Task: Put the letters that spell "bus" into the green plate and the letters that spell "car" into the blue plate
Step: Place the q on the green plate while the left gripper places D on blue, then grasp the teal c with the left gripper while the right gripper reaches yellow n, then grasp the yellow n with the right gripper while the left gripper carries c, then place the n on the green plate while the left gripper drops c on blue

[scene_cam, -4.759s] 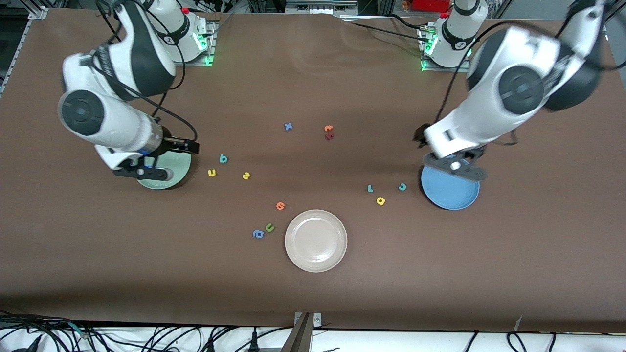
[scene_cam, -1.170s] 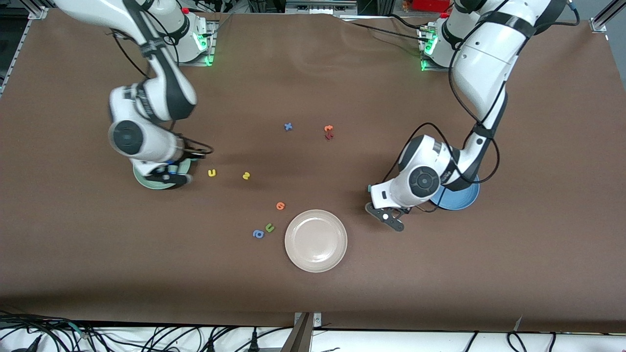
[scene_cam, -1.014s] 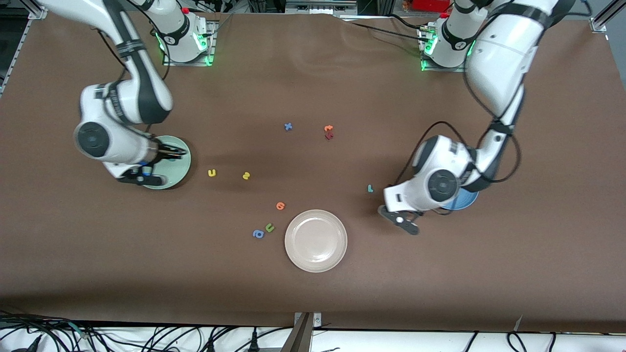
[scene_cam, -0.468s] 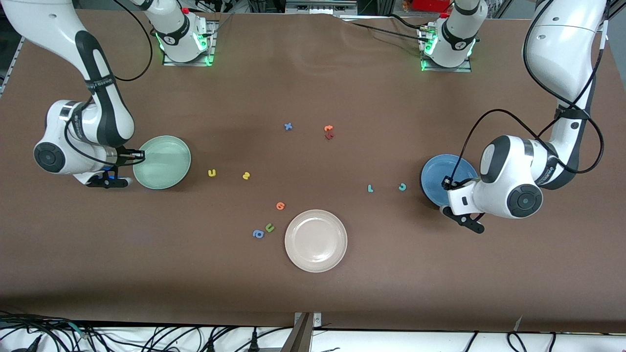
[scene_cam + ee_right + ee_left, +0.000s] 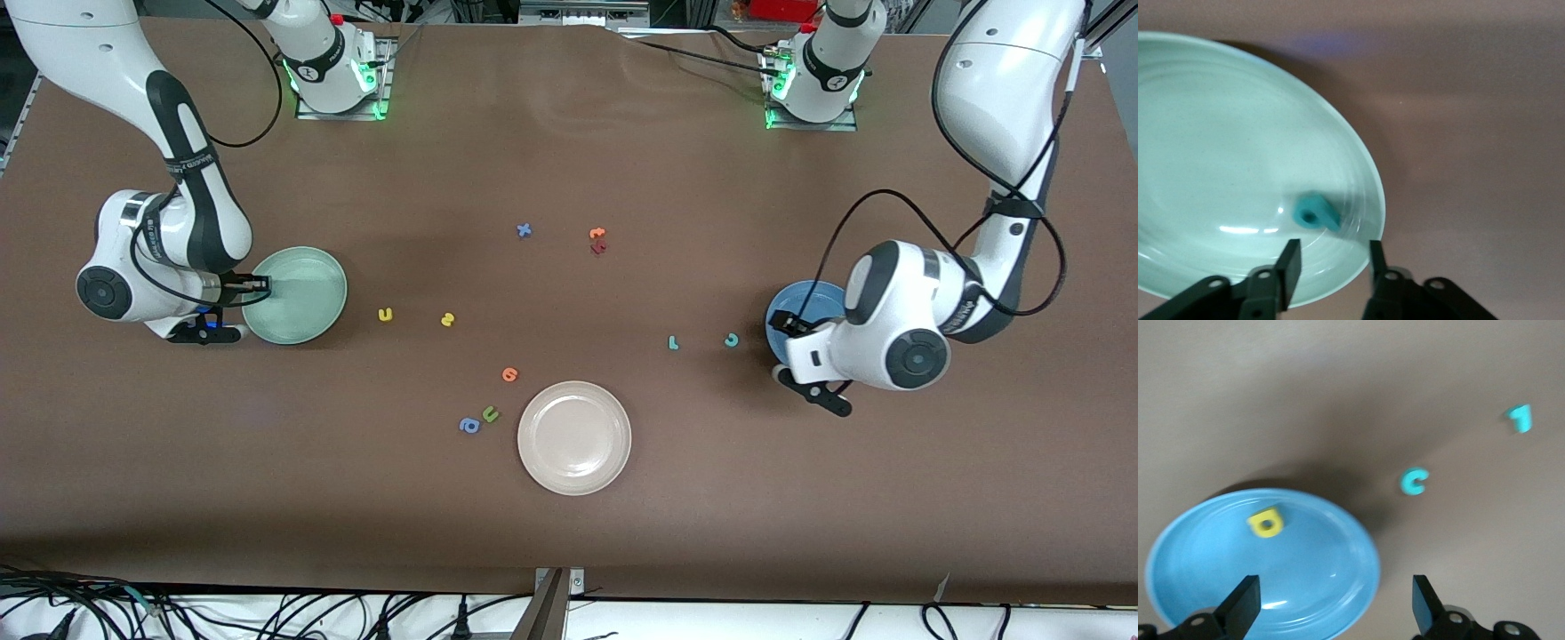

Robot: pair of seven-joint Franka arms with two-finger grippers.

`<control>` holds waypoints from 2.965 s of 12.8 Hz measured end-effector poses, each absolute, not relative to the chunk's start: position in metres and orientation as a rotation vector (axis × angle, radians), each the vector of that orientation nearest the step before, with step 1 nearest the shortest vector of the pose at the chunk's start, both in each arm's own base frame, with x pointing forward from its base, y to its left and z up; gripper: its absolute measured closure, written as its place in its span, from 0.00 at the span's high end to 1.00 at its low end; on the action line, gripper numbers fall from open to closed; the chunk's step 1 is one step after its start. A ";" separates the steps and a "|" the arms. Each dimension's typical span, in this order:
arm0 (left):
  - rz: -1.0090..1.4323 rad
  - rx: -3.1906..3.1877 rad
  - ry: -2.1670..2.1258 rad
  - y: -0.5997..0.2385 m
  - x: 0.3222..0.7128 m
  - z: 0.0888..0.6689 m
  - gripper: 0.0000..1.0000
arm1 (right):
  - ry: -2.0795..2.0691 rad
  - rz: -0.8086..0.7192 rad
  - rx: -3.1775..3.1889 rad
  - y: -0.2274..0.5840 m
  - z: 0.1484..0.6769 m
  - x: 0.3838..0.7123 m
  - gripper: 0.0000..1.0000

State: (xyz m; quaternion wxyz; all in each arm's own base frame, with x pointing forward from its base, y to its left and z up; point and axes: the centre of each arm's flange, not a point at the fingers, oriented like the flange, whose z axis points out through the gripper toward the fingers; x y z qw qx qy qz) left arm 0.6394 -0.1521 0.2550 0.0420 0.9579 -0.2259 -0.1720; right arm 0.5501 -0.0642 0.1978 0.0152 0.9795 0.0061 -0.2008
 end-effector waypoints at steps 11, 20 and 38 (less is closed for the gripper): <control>-0.263 3.026 -0.818 -0.211 0.592 0.170 0.51 | -0.141 -0.420 3.089 0.127 0.273 0.585 0.92; -0.232 3.038 -0.805 -0.210 0.596 0.185 0.23 | 0.080 -0.317 3.126 0.197 0.193 0.579 0.69; -0.314 3.124 -0.425 -0.261 0.599 0.262 1.00 | 0.114 -0.368 3.100 0.160 0.185 0.569 0.26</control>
